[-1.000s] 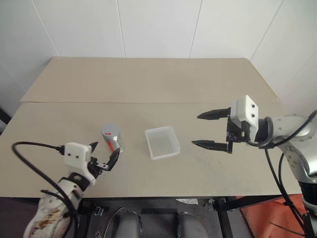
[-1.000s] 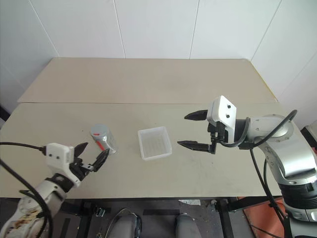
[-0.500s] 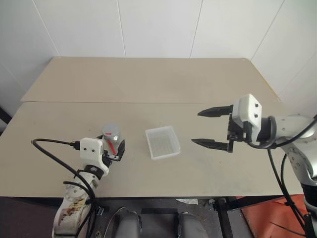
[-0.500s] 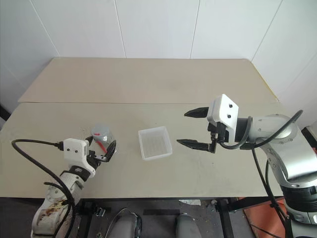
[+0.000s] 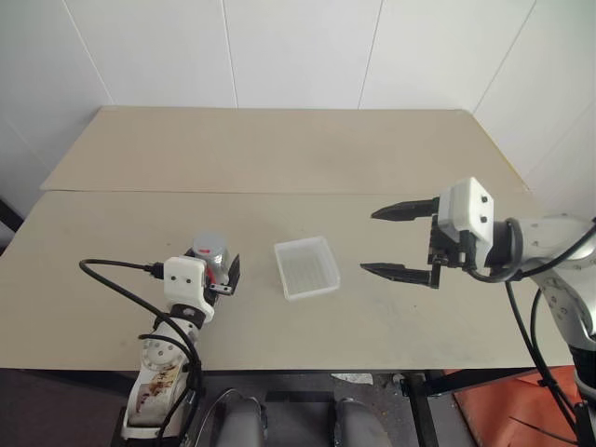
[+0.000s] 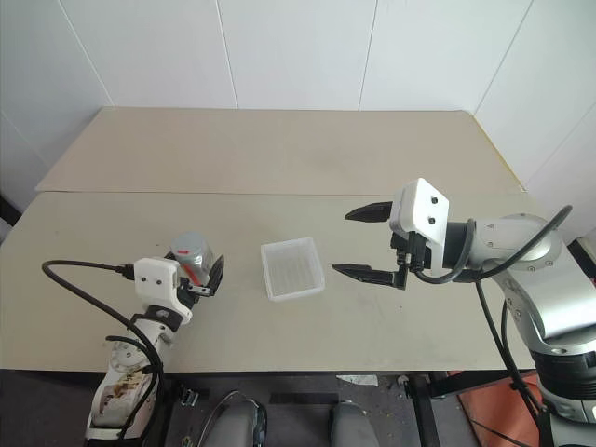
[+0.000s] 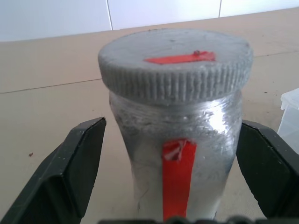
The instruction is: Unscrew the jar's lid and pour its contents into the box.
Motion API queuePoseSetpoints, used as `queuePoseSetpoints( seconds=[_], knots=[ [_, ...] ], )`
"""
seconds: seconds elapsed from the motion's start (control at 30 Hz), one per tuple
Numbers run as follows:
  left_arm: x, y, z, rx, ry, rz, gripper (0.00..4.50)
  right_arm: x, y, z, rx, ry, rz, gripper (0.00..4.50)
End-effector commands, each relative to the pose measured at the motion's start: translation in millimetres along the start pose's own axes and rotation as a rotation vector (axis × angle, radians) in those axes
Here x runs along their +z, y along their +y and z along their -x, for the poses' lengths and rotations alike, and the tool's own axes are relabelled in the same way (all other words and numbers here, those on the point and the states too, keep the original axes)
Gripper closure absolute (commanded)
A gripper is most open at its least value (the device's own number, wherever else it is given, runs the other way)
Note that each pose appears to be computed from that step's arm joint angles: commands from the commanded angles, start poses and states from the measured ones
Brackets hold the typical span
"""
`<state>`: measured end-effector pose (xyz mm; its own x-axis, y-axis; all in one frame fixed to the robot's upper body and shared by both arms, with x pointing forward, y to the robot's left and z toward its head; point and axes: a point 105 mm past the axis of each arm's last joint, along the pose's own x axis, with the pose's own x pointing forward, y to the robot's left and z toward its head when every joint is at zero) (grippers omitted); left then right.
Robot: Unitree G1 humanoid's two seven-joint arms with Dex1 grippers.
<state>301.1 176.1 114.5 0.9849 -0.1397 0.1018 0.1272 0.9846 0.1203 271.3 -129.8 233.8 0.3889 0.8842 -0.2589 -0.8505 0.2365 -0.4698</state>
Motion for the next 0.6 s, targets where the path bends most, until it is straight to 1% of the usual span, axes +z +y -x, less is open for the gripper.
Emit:
queuePoseSetpoints(
  seconds=[0.03, 0.13, 0.2, 0.3, 0.4, 0.47, 0.6],
  knots=[
    [11.3, -4.1, -3.8, -0.015, -0.058, -0.007, 0.96, 11.8, -2.8, 7.7, -0.021, -0.014, 0.062, 0.0],
    [9.3, -6.4, -4.8, -0.021, -0.049, -0.001, 2.04, 11.3, -3.1, 8.2, -0.02, -0.01, 0.066, 0.0],
    [7.6, -6.7, -4.9, -0.018, -0.041, -0.001, 2.58, 11.6, -3.4, 8.6, -0.022, -0.01, 0.069, 0.0],
    [7.0, -5.8, -4.8, -0.014, -0.035, 0.002, 2.59, 12.3, -3.8, 8.8, -0.024, -0.014, 0.075, 0.0],
    [16.5, -0.4, -6.2, -0.038, -0.043, 0.0, 2.59, 14.0, -3.5, 7.3, -0.023, -0.025, 0.081, 0.0],
    [27.2, 3.4, -7.6, -0.089, -0.055, -0.003, 2.59, 15.3, -2.9, 5.5, -0.02, -0.036, 0.084, 0.0],
    [62.5, 15.2, -9.5, -0.338, -0.055, 0.02, 2.59, 22.6, -3.2, -5.2, -0.008, -0.082, 0.092, 0.0]
  ],
)
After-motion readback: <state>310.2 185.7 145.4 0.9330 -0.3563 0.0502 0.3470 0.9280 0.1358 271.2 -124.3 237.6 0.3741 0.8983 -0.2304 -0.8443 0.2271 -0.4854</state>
